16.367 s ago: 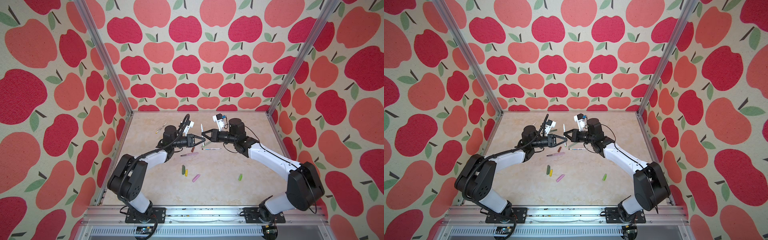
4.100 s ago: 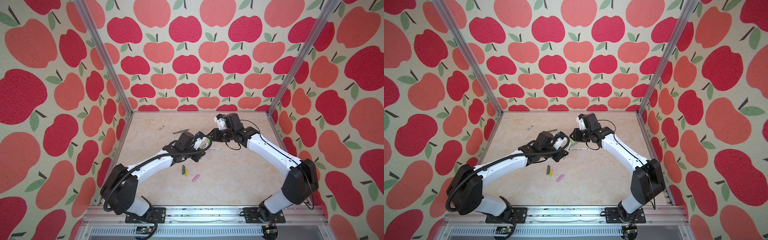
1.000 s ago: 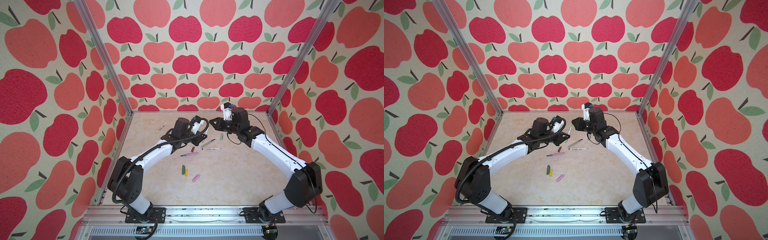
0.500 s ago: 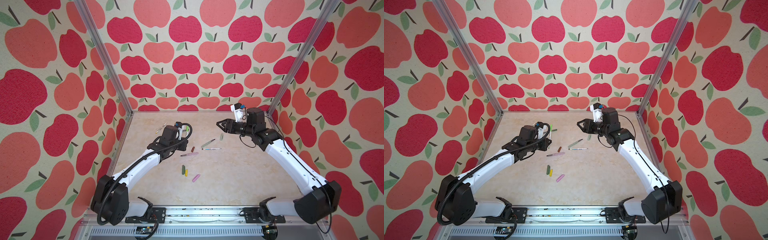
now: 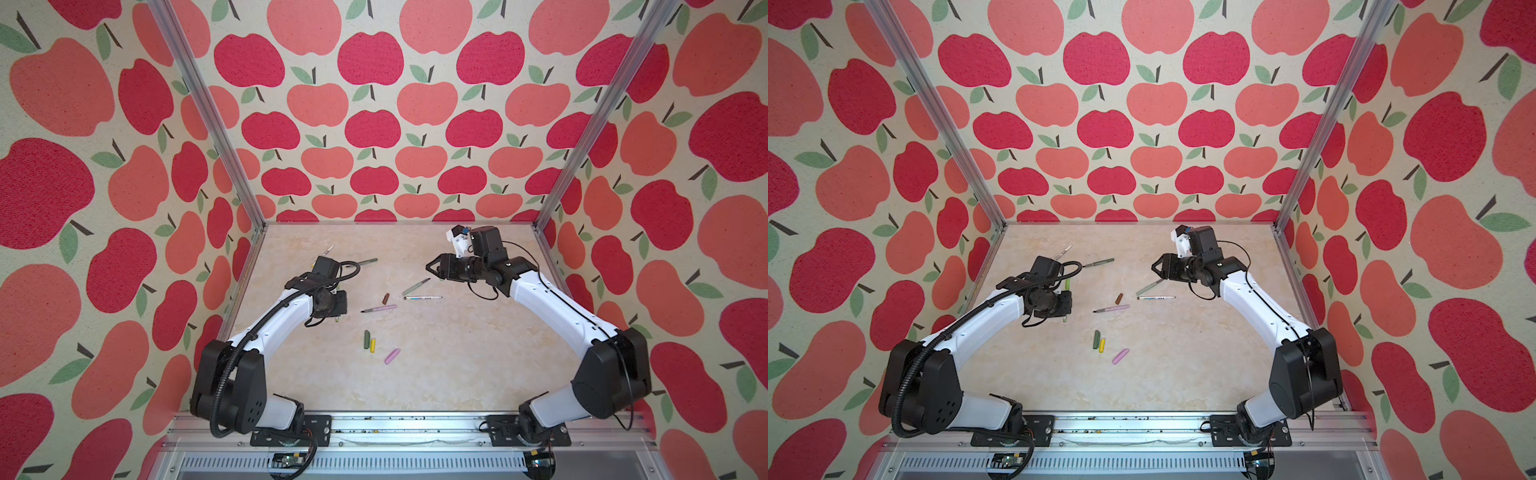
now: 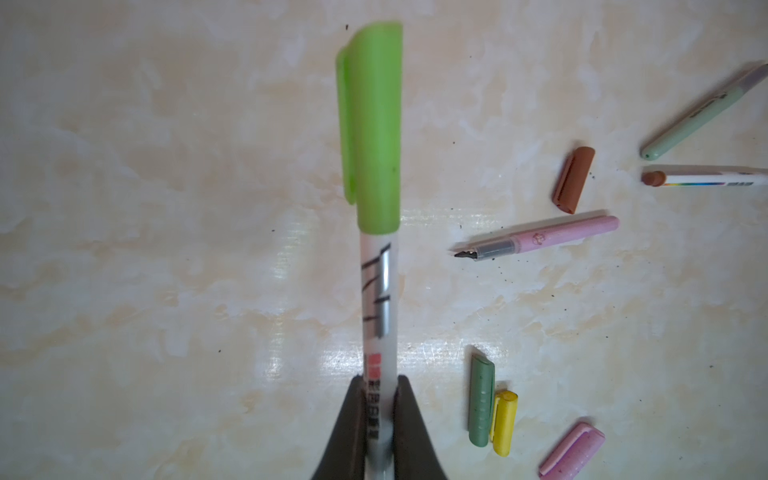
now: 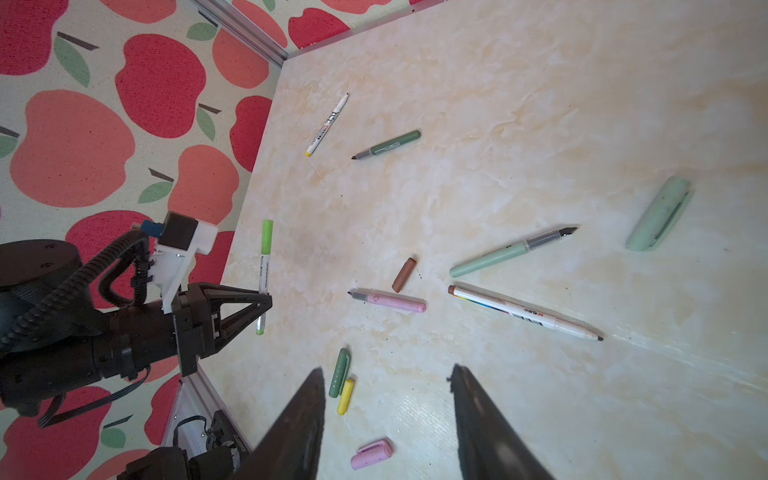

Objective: Insert the pens into the pen caps
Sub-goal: 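Raise the right gripper away while the left gripper lowers the capped marker, then lay the capped marker on the table and open the left gripper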

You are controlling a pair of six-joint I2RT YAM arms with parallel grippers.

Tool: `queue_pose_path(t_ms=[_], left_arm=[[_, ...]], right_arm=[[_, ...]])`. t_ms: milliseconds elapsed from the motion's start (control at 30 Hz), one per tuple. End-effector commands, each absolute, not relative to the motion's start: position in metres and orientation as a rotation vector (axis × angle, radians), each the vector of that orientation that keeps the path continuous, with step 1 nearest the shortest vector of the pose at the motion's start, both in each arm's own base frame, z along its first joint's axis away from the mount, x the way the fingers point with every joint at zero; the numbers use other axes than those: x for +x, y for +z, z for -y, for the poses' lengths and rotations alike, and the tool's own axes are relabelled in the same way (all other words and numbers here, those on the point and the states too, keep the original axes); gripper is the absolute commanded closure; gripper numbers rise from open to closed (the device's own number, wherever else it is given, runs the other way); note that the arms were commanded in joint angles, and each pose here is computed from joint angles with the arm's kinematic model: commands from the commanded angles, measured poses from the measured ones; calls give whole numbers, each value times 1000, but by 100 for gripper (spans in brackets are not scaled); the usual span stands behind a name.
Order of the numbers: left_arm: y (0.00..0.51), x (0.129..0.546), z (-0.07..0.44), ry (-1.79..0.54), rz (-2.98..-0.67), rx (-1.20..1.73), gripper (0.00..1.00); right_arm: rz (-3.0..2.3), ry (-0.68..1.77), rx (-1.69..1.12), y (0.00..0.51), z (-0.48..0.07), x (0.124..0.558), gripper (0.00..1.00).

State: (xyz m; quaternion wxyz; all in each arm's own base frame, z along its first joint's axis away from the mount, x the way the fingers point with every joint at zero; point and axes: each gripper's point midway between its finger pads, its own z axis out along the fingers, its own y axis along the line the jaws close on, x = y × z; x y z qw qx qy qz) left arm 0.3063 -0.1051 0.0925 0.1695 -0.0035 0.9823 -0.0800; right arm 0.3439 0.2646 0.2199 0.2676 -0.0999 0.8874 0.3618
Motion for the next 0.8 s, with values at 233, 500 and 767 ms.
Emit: queue_pose_path(t_ms=[233,500,767], left_arm=[[50,300,107,-202,-2924,93,100],[37,296,88,-71,-2959,65,100],[29,291,59,96,-2979,40,100]], right_arm=[[-2415,973,-312,208,-266,339,49],[-2414,976,-315,210,-267,339,49],[-2416,973,-314,207,-266,338,49]])
